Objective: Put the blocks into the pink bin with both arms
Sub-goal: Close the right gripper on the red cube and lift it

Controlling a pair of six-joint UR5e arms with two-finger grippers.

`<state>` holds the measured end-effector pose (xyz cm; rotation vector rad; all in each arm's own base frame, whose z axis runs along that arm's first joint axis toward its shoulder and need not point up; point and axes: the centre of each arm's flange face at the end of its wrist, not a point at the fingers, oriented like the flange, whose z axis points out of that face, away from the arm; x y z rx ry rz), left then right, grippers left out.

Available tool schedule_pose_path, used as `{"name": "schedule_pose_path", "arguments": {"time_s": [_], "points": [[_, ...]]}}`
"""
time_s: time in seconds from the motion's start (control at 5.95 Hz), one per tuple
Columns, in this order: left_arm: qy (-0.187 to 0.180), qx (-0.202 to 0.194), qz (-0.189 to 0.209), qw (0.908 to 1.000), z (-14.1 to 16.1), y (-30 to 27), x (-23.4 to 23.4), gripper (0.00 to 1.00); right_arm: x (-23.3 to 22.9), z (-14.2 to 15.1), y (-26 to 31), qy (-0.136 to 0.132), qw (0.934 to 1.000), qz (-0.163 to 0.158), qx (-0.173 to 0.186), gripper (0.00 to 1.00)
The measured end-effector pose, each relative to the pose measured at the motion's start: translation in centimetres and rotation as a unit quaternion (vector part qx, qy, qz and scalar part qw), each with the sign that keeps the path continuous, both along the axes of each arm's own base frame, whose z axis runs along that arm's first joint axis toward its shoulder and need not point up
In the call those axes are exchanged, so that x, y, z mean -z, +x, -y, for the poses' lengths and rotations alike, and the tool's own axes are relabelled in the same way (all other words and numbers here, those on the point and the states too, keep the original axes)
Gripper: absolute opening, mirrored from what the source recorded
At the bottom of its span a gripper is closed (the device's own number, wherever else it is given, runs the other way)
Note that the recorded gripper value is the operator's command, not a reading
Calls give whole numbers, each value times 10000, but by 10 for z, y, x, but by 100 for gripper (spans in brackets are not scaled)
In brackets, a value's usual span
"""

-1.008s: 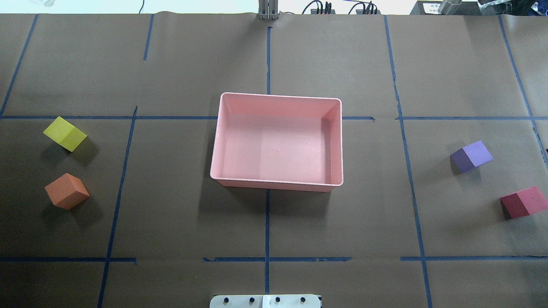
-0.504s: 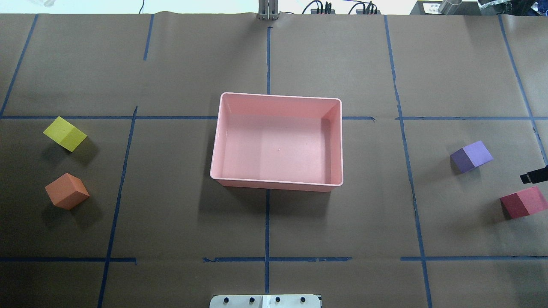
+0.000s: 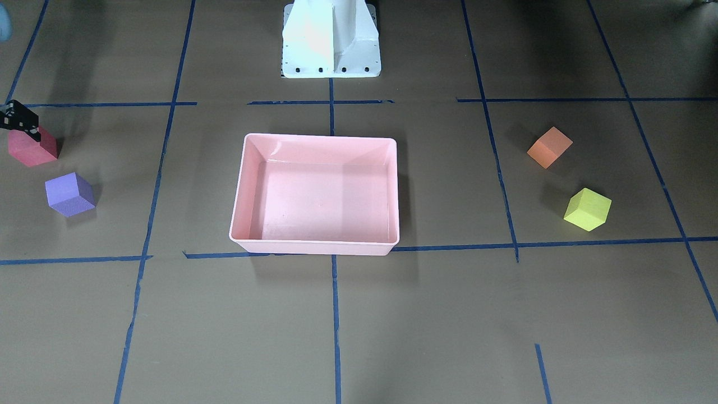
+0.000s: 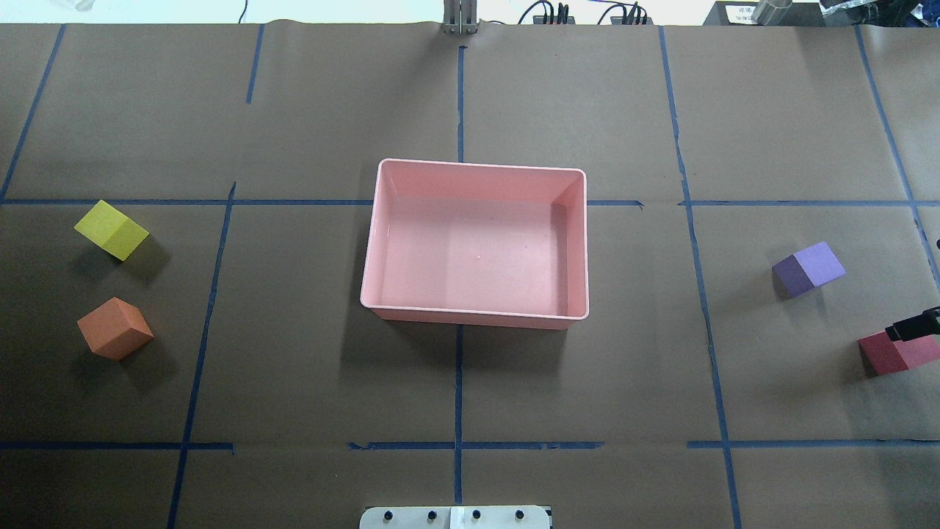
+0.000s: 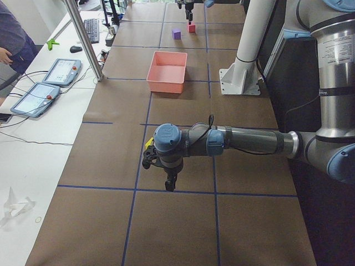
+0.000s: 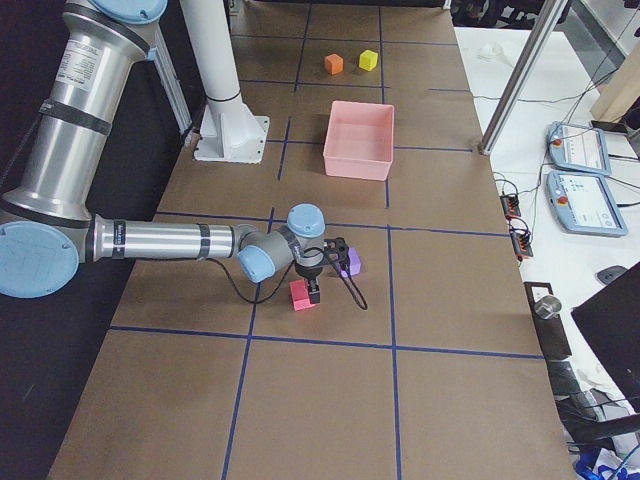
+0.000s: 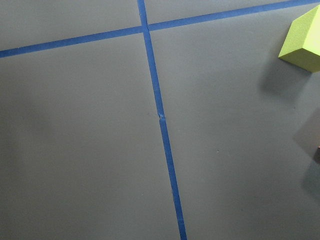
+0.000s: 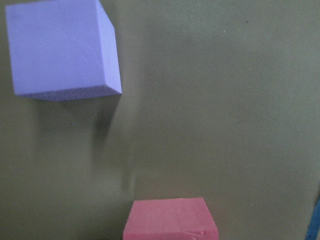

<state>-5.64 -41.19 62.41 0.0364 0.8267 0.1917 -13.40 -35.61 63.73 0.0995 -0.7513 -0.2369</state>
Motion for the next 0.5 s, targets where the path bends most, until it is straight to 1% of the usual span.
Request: {"name": "schedule_pose_path", "arguments": {"time_s": [0.17, 0.5], "points": [[4, 0, -2, 10000, 0, 0, 0, 100, -9, -3, -5, -55, 9999, -70, 81, 99], [15, 0, -7, 10000, 0, 0, 2, 100, -15, -7, -14, -90, 9997, -114, 208, 98]]}}
